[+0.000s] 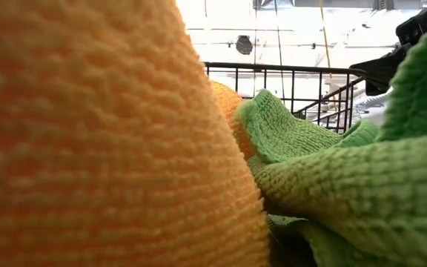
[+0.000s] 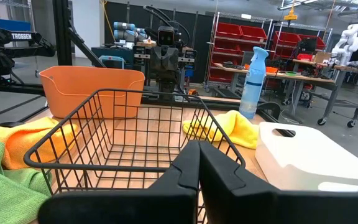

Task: Sort microfiber towel by color & place in baskets

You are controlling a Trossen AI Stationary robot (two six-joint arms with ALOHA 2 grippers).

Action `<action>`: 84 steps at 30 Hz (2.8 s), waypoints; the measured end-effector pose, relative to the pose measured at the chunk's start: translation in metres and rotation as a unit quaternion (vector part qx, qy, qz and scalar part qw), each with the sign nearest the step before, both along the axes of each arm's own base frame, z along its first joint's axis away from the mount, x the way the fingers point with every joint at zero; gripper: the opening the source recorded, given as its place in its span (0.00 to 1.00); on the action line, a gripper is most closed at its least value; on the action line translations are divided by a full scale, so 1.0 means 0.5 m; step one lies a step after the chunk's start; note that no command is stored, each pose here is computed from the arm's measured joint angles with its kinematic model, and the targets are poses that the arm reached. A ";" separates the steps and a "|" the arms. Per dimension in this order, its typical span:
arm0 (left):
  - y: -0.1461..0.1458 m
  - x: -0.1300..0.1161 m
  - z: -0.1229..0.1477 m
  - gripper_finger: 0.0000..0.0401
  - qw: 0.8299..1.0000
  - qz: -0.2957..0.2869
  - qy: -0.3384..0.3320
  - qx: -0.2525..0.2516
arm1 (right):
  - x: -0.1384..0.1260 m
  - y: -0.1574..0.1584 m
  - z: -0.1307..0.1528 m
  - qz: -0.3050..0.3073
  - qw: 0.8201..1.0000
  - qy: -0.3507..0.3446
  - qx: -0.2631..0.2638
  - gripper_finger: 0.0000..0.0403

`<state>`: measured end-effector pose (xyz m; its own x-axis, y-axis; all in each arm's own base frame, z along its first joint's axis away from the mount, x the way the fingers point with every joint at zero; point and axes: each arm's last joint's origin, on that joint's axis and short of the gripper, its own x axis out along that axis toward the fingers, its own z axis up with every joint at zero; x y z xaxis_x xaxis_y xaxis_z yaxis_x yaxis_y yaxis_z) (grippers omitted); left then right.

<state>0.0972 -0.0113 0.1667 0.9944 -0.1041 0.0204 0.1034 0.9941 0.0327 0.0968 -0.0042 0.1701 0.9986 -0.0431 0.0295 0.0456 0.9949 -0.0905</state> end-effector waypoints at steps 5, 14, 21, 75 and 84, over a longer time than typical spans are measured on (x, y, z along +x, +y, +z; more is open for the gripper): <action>0.001 0.000 0.001 0.09 1.000 0.006 -0.004 0.013 | 0.000 0.000 0.000 0.000 1.000 0.000 0.000 0.00; 0.004 -0.013 0.061 0.09 0.999 0.022 -0.044 0.006 | 0.000 0.000 0.000 0.000 1.000 0.000 0.000 0.00; 0.007 -0.037 0.153 0.01 0.999 0.023 -0.043 0.006 | 0.000 0.000 0.000 0.002 0.998 -0.004 0.061 0.00; 0.007 0.117 0.345 0.15 0.973 0.184 0.138 0.024 | 0.150 0.000 0.322 -0.022 0.965 0.206 0.161 0.00; 0.023 0.132 0.309 0.37 0.925 0.318 0.204 0.042 | 0.184 0.020 0.298 -0.001 0.957 0.246 0.154 0.00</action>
<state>0.1634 0.0003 0.3214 0.7782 0.5197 -0.3525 -0.4801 0.8542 0.1995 0.1891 0.0057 0.3190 0.8881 0.0245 -0.4589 0.0742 0.9779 0.1956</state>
